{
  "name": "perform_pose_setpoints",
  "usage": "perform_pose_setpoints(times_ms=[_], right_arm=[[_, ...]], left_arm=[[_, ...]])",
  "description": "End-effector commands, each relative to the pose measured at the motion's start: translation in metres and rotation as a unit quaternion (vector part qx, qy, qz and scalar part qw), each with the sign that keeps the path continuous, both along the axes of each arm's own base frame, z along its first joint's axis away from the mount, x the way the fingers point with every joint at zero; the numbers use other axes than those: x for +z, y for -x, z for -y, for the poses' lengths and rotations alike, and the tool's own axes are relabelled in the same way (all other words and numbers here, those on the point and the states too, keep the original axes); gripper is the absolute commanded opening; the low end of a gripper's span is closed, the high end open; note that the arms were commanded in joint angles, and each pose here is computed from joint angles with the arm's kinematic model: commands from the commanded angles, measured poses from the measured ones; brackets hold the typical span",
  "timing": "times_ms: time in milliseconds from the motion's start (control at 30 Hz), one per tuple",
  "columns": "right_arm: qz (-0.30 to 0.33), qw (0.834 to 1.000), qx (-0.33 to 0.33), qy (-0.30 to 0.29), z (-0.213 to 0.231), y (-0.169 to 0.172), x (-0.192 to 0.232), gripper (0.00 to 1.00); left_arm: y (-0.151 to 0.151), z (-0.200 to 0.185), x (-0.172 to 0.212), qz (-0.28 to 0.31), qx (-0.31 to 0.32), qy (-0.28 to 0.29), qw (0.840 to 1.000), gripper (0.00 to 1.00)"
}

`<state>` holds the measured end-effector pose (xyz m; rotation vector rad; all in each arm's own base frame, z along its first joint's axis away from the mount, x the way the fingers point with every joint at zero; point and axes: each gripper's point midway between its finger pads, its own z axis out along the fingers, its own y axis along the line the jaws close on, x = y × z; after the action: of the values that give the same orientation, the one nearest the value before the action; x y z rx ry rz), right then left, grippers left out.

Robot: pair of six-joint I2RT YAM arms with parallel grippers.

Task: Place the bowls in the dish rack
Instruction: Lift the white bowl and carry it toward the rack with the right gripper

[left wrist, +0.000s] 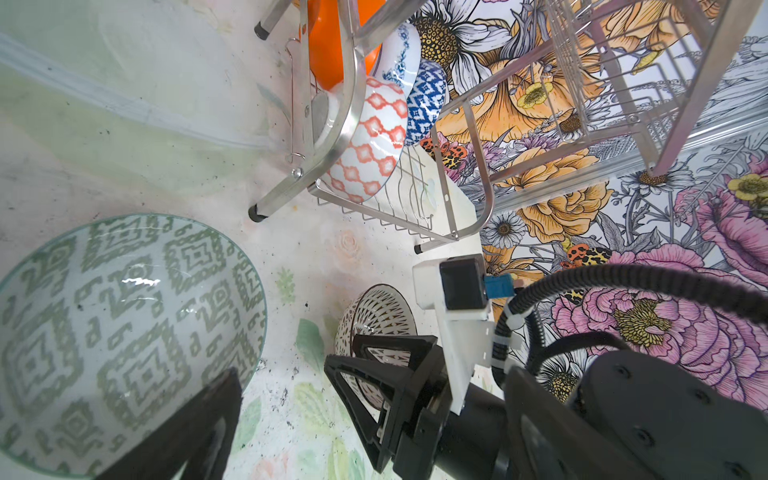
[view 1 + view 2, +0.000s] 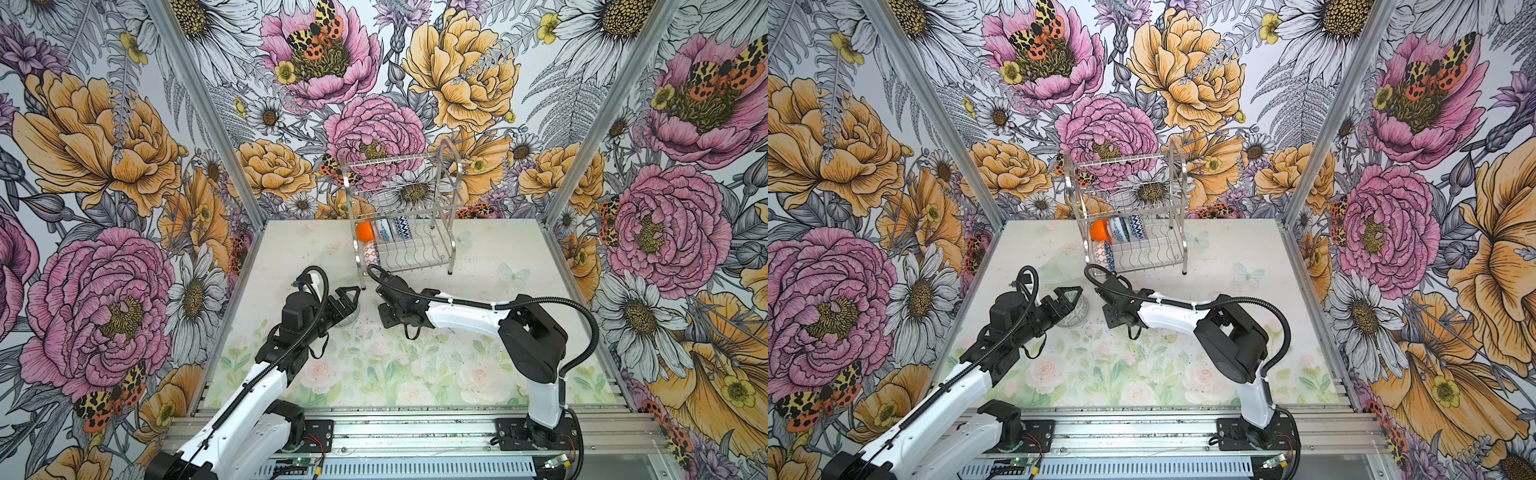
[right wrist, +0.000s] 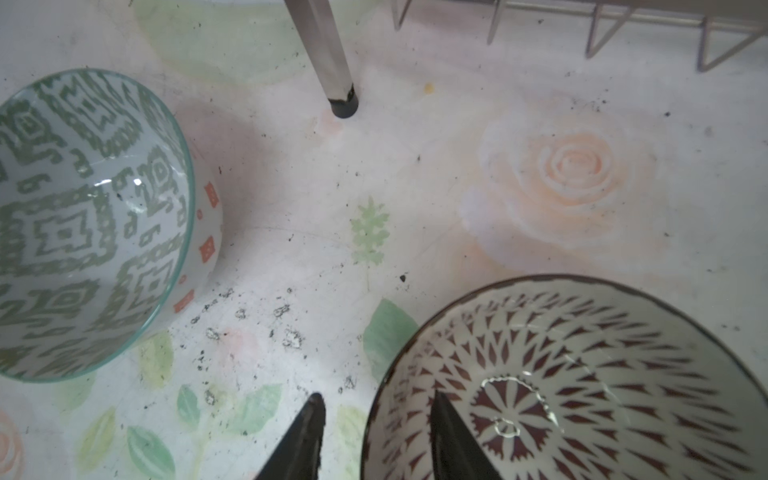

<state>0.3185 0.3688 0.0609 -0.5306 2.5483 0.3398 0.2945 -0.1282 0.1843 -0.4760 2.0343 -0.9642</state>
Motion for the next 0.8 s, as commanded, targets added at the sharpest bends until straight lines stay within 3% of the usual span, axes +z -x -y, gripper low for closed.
perform_pose_setpoints(times_ms=[0,400,500,767], right_arm=[[0.01,1.0,0.0,0.012,-0.004,-0.004,0.0,0.38],[0.011,1.0,0.008,0.017,-0.008,-0.008,-0.001,0.16],[0.015,1.0,0.009,0.011,-0.009,-0.008,0.007,0.09],[0.012,0.999,0.024,-0.031,-0.015,-0.005,0.034,0.0]], left_arm=[[-0.001,0.001,-0.003,-0.003,-0.008,0.01,1.0,0.99],[-0.001,-0.001,-0.006,-0.007,-0.003,0.01,1.0,0.99],[-0.002,-0.001,-0.006,-0.007,-0.003,0.01,1.0,0.99],[-0.002,-0.001,-0.007,-0.01,-0.001,0.012,1.0,0.99]])
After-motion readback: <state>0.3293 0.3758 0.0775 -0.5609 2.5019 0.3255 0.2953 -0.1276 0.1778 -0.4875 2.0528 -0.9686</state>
